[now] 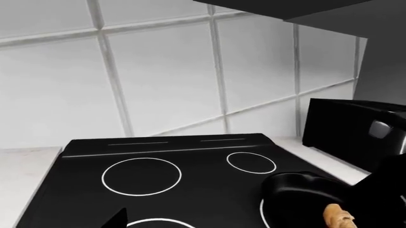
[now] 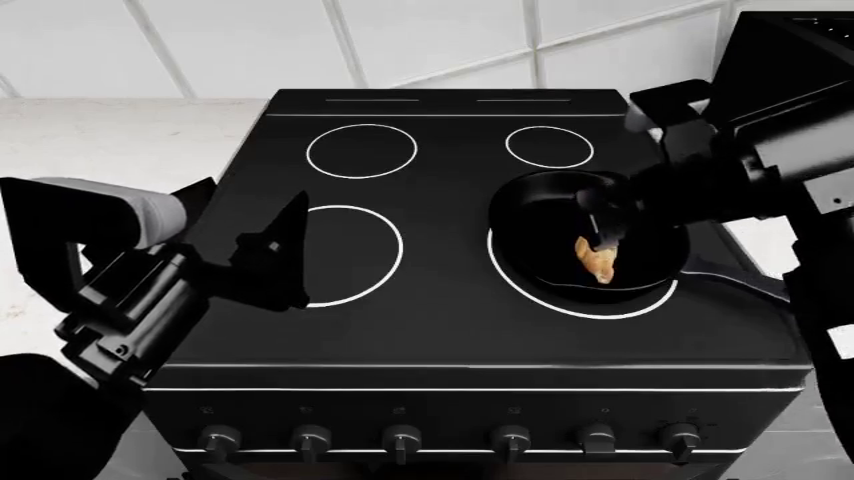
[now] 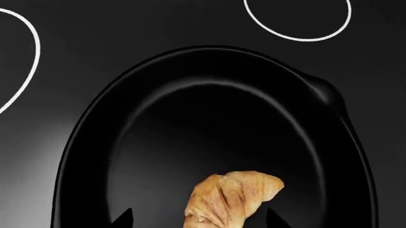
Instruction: Pick the croissant and place it on the pan. Then turn on the stove to warm the croissant.
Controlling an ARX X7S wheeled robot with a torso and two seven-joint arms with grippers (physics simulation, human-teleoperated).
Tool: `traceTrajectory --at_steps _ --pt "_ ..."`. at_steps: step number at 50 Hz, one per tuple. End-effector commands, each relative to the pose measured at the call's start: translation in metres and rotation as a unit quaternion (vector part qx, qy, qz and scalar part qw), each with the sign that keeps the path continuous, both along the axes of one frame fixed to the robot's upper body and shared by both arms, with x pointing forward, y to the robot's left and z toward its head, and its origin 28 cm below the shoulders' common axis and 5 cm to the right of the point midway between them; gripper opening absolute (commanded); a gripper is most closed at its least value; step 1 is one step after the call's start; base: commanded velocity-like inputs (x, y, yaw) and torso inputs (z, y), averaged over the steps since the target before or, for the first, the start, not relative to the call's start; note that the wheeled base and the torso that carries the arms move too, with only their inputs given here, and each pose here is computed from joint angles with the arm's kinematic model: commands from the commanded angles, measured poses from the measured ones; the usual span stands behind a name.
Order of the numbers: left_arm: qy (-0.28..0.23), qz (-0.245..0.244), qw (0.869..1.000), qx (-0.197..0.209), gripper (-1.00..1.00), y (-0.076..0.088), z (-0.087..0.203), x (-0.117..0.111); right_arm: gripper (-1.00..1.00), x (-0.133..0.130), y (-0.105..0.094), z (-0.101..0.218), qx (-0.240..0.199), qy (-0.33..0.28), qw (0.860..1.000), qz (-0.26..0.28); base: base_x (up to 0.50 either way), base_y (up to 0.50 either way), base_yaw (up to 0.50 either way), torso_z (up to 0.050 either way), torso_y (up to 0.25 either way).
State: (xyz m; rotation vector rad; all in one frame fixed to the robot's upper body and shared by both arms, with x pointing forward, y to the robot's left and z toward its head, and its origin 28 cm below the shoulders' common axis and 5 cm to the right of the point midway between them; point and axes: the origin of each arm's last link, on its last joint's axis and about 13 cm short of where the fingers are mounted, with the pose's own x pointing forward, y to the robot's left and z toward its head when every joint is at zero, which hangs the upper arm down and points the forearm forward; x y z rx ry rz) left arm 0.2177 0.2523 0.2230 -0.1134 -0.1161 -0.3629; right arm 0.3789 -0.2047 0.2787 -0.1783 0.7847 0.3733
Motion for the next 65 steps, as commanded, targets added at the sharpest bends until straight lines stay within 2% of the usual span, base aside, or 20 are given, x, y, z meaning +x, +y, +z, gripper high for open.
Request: traceTrajectory --at_steps 1,11,22,28,36,42,45,51,59,62,65 --pt "-0.002 -0.004 1.0 -0.002 1.0 0.0 0.001 -0.004 1.0 -0.021 0.008 0.015 -0.006 -0.024 0.999 0.024 0.0 0.0 0.0 0.0 0.0" --pt "-0.003 -0.006 1.0 -0.002 1.0 -0.001 0.002 -0.008 1.0 -0.045 0.019 0.02 0.003 -0.083 0.996 0.036 0.0 0.0 0.0 0.0 0.0" --pt "-0.006 0.005 1.0 -0.012 1.0 -0.001 0.005 -0.009 1.0 -0.084 0.036 0.026 -0.013 -0.151 0.987 0.059 0.0 0.0 0.0 0.0 0.0" --pt "-0.017 0.003 0.999 -0.044 1.0 0.001 0.011 -0.011 1.0 -0.102 0.046 0.027 -0.017 -0.196 0.979 0.055 0.0 0.0 0.0 0.0 0.0" --pt "-0.027 0.027 0.998 -0.059 1.0 0.003 0.011 -0.012 1.0 -0.125 0.061 0.02 -0.005 -0.243 0.968 0.055 0.0 0.0 0.0 0.0 0.0" --pt "-0.045 0.033 0.996 -0.066 1.0 0.004 0.014 -0.016 1.0 -0.143 0.072 0.016 -0.014 -0.28 0.958 0.05 0.0 0.0 0.0 0.0 0.0" --pt "-0.038 0.035 0.996 -0.075 1.0 0.004 0.015 -0.017 1.0 -0.151 0.076 0.01 -0.011 -0.29 0.955 0.052 0.0 0.0 0.0 0.0 0.0" --pt "-0.045 0.043 0.994 -0.085 1.0 0.006 0.017 -0.019 1.0 -0.166 0.086 0.005 -0.005 -0.322 0.946 0.033 0.0 0.0 0.0 0.0 0.0" --pt "-0.045 0.048 0.995 -0.071 1.0 0.008 0.011 -0.024 1.0 -0.18 0.093 -0.005 0.007 -0.348 0.938 -0.004 0.0 0.0 0.0 0.0 0.0" --pt "-0.052 0.047 0.995 -0.069 1.0 0.008 0.011 -0.028 1.0 -0.184 0.094 -0.01 0.052 -0.369 0.928 -0.016 0.0 0.0 0.0 0.0 0.0" --pt "-0.055 0.052 0.995 -0.065 1.0 0.008 0.008 -0.03 1.0 -0.186 0.096 -0.016 0.048 -0.38 0.924 -0.021 0.0 0.0 0.0 0.0 0.0"
